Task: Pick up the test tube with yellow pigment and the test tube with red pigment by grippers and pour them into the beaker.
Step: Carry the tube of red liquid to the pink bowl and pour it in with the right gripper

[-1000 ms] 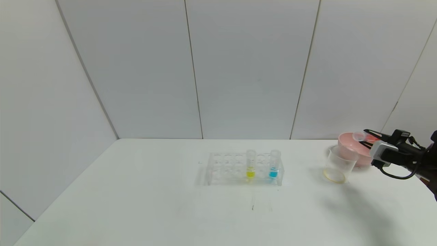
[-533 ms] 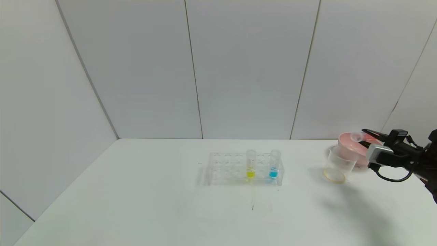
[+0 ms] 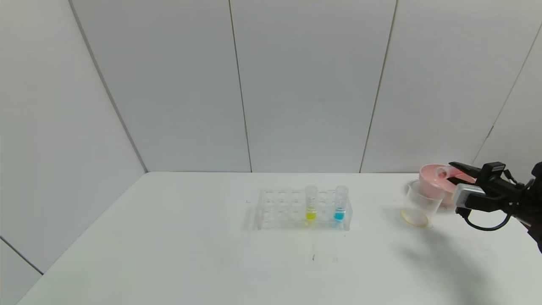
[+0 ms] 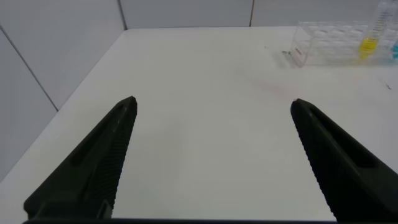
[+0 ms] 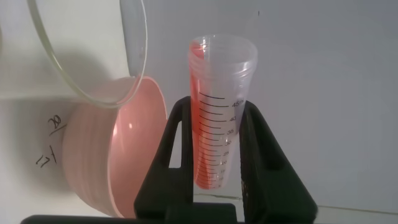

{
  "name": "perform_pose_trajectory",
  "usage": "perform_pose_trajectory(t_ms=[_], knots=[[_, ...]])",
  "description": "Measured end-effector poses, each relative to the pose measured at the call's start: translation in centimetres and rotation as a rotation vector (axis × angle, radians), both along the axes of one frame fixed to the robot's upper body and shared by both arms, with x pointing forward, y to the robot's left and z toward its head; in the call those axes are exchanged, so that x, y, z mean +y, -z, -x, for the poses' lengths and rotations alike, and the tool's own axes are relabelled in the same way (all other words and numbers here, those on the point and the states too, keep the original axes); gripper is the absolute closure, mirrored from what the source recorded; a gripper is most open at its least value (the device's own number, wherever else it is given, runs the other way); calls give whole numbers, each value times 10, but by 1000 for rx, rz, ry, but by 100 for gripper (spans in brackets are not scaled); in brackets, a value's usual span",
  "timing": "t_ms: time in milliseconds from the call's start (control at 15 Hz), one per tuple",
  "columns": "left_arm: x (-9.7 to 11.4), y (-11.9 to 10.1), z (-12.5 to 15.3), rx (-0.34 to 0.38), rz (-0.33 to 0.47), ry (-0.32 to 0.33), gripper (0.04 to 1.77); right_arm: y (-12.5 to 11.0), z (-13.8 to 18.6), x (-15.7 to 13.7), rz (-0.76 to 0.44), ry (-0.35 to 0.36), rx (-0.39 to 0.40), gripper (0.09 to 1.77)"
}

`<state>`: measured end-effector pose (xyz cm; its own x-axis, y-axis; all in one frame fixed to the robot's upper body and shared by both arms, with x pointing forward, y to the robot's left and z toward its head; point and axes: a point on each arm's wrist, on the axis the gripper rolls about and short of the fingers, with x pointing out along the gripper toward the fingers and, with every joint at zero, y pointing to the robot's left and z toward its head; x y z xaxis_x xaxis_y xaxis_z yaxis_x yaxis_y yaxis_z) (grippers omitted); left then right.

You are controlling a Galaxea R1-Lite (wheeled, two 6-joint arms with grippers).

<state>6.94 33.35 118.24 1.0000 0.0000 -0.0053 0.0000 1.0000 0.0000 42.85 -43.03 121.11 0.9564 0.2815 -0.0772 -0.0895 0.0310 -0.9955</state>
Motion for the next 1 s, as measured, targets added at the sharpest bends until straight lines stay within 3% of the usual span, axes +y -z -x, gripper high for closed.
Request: perform_pose_trajectory(t_ms=[600,1000], knots=[[0,0,0,0,0,0,5,2,-4,14,60,-8,-8,137],[0,0,0,0,0,0,5,7,-1,10,49,26,38,137]])
